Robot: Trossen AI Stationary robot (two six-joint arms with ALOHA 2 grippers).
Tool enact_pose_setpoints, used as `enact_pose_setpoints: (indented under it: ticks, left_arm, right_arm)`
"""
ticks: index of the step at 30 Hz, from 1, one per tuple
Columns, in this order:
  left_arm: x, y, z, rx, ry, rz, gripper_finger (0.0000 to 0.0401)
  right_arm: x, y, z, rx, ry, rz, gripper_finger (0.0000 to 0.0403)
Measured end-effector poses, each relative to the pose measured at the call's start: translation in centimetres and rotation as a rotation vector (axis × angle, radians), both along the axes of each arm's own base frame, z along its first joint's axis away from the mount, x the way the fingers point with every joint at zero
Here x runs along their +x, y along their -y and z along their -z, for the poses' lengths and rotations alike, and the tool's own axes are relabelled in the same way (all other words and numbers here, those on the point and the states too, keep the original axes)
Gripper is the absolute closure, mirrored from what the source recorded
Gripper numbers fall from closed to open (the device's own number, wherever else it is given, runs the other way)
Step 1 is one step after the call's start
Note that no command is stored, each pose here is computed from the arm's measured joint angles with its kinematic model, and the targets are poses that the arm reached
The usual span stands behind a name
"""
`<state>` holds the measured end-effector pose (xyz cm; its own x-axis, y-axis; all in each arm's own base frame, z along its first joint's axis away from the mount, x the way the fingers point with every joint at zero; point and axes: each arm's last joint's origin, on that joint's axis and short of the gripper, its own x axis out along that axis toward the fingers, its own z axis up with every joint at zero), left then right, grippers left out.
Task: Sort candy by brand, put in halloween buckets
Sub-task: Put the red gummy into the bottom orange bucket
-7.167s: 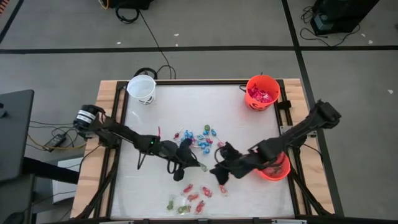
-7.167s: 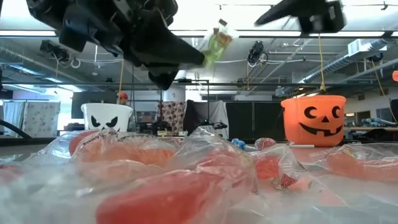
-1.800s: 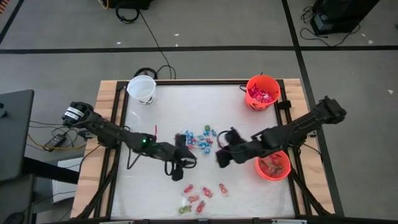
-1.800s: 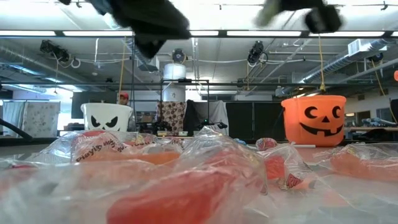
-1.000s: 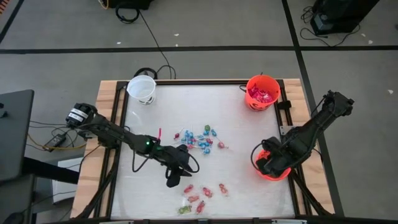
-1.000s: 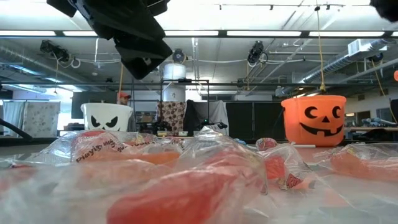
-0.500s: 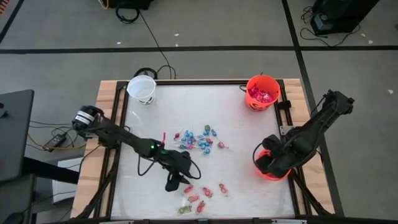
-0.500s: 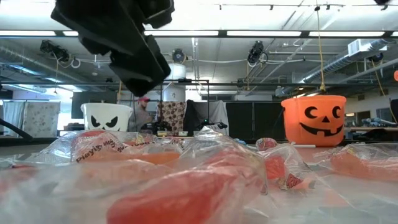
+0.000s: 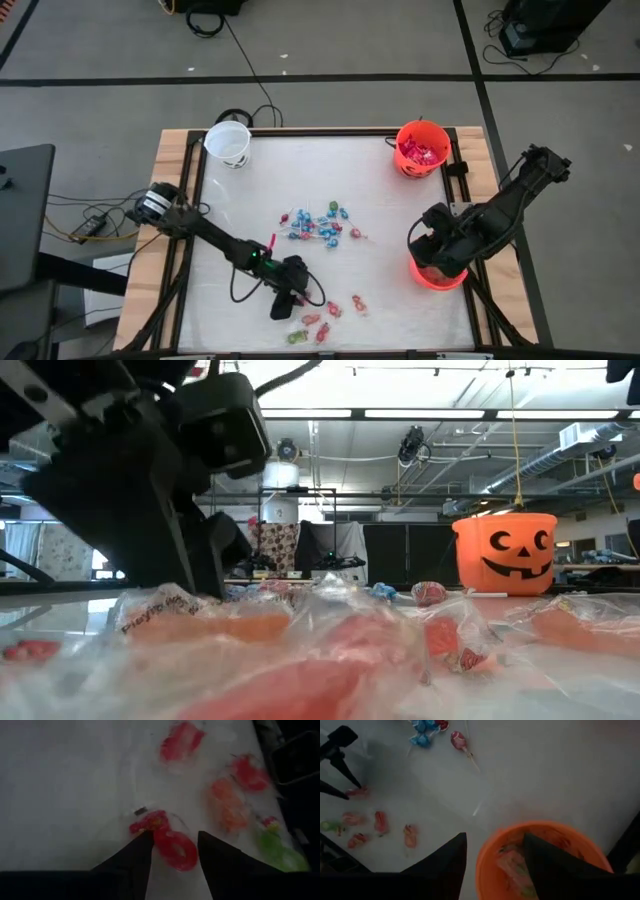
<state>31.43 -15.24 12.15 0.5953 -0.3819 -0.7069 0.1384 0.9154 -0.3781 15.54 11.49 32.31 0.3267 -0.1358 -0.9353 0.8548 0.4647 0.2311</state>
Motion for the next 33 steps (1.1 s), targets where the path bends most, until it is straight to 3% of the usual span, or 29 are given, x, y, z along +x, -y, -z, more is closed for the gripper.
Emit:
enact_pose_setpoints:
  ticks: [4,9,11,16,21,24,33]
  left_arm:
    - [0.1,0.0,1.4,0.033,-0.040,-0.060,0.0257]
    - [0.3,-0.5,0.9,0.024,-0.022,-0.102,0.0366]
    - [0.5,-1.0,0.0,0.032,0.030,-0.118,0.0385]
    - [1.5,-3.2,-4.7,0.027,0.260,-0.189,0.0364]
    - [1.7,-5.1,-9.0,0.019,0.481,-0.196,0.0371]
    - [1.6,-5.8,-11.3,0.028,0.625,-0.192,0.0381]
    - [1.4,-6.8,-13.8,0.016,0.786,-0.212,0.0377]
  right_arm:
    - [0.3,0.4,0.0,-0.010,-0.001,0.004,0.0199]
    - [0.9,0.5,0.1,-0.020,0.027,0.014,0.0199]
    - [1.6,0.2,0.2,-0.015,0.067,-0.007,0.0199]
    - [4.2,-0.9,0.6,0.012,0.199,-0.134,0.0199]
    - [7.7,-2.0,0.5,0.013,0.392,-0.270,0.0199]
    - [9.5,-1.9,0.5,0.006,0.483,-0.247,0.0199]
    - [12.6,-0.5,0.1,-0.040,0.649,-0.169,0.0199]
